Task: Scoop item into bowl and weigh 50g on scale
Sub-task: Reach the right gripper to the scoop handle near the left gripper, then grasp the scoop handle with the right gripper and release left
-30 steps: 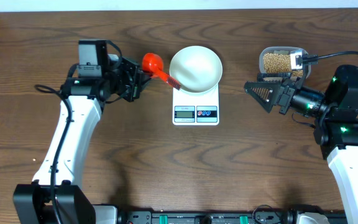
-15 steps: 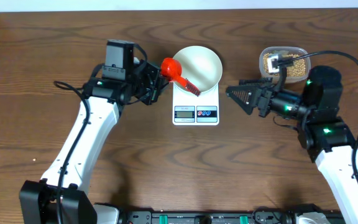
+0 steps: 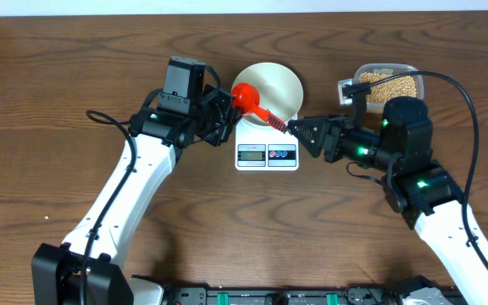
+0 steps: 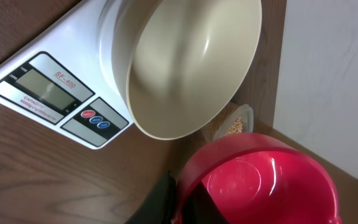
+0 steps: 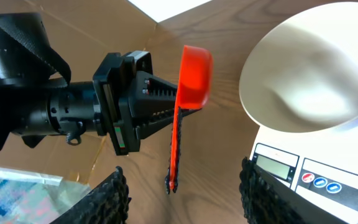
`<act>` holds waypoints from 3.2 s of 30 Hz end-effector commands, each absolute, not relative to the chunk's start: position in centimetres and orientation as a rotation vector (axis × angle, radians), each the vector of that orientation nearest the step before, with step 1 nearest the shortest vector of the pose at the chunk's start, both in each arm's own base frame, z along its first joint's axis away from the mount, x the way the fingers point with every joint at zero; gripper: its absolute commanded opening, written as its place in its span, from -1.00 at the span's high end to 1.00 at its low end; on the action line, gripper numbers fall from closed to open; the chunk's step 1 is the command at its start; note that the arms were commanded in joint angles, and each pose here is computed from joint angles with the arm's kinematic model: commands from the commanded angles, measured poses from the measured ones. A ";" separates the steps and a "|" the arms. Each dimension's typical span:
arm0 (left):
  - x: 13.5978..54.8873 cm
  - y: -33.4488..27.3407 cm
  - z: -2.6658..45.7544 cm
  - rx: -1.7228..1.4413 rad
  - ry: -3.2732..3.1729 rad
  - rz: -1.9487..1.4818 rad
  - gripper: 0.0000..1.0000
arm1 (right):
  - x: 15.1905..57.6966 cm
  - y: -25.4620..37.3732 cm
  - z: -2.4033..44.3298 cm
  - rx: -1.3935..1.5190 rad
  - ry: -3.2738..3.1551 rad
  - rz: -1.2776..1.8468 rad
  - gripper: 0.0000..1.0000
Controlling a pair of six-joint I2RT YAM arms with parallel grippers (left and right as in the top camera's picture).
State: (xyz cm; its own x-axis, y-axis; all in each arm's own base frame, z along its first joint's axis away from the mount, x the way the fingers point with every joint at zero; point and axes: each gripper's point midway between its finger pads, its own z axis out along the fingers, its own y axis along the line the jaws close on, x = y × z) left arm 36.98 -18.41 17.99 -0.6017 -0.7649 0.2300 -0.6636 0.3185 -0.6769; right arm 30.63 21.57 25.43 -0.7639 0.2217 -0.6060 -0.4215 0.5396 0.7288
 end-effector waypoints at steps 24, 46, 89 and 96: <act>35.5 -19.5 18.7 -1.370 2.496 -1.233 0.86 | 31.1 25.4 25.5 -0.227 2.074 1.248 0.27; 35.0 -20.5 18.5 -1.340 2.522 -1.212 0.86 | 31.1 25.6 25.3 -0.226 2.078 1.240 0.55; 35.0 -20.4 18.5 -1.340 2.521 -1.211 -0.27 | 31.9 25.2 24.6 -0.174 2.093 1.170 0.98; 35.1 -20.3 18.4 -1.186 2.552 -1.181 -0.44 | 34.9 21.1 24.5 -0.031 2.070 1.070 0.98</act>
State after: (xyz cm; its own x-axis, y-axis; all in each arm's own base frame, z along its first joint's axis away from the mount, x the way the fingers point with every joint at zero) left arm 34.76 -20.44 17.68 -0.6313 -0.7119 0.3077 -0.6908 0.3358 -0.6404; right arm 32.85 23.38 23.78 -0.7294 0.2539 -0.6352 -0.3909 0.6073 0.6916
